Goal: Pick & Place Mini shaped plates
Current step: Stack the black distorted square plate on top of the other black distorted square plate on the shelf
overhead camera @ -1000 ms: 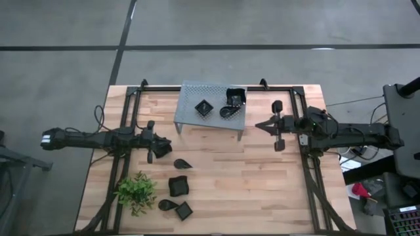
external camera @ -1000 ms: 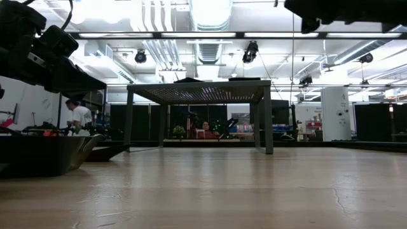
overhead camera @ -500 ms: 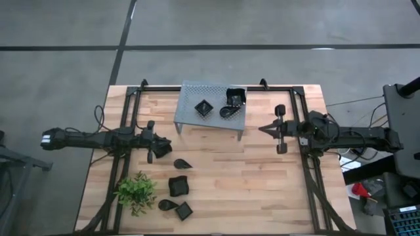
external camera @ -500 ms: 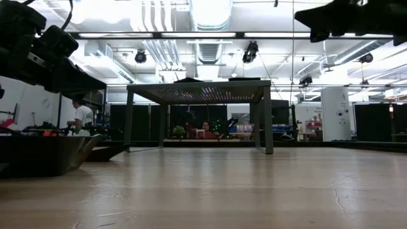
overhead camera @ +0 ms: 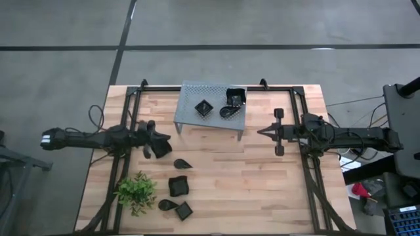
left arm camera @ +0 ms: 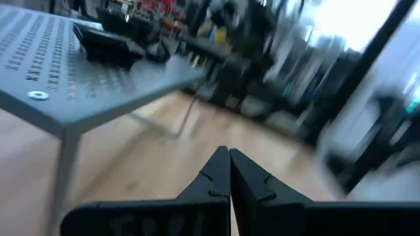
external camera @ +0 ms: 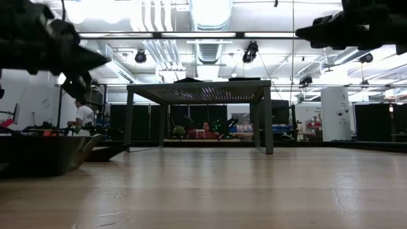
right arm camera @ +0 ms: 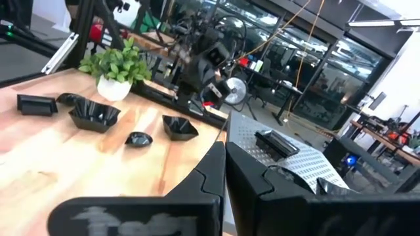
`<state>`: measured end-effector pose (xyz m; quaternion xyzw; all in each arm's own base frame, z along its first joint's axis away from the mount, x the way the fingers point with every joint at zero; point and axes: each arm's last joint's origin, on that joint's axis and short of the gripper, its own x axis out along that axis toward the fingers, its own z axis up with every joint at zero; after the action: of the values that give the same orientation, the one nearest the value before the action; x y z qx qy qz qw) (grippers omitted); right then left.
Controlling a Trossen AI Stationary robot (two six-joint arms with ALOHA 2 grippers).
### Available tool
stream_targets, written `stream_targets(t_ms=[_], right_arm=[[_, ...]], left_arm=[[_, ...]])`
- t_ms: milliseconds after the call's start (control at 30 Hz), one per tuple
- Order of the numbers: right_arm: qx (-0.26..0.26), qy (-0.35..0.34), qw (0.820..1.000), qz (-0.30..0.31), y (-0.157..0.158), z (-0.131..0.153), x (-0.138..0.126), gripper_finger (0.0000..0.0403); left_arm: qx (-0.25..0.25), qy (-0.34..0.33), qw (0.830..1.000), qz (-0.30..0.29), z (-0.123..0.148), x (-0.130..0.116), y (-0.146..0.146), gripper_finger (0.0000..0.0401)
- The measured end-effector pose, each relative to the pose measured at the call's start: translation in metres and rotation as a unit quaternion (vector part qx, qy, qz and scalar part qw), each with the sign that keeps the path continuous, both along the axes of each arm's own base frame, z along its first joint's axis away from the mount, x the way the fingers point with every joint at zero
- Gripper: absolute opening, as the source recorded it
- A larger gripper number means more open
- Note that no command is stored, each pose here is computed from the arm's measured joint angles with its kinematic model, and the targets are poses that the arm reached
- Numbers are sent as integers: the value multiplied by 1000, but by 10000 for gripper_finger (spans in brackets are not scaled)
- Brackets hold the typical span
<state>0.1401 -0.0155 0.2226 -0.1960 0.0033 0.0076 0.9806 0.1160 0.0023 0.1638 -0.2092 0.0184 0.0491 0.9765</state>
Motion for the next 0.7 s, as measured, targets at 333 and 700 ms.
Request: stream_targets(t_ms=[333,700], right_arm=[[1,3,1000,0,0,-1,1,9],[-1,3,1000,0,0,-1,1,9]], left_arm=[[-64,-75,995,32,13,0,2,0],[-75,-66,994,47,11,1,3,0]])
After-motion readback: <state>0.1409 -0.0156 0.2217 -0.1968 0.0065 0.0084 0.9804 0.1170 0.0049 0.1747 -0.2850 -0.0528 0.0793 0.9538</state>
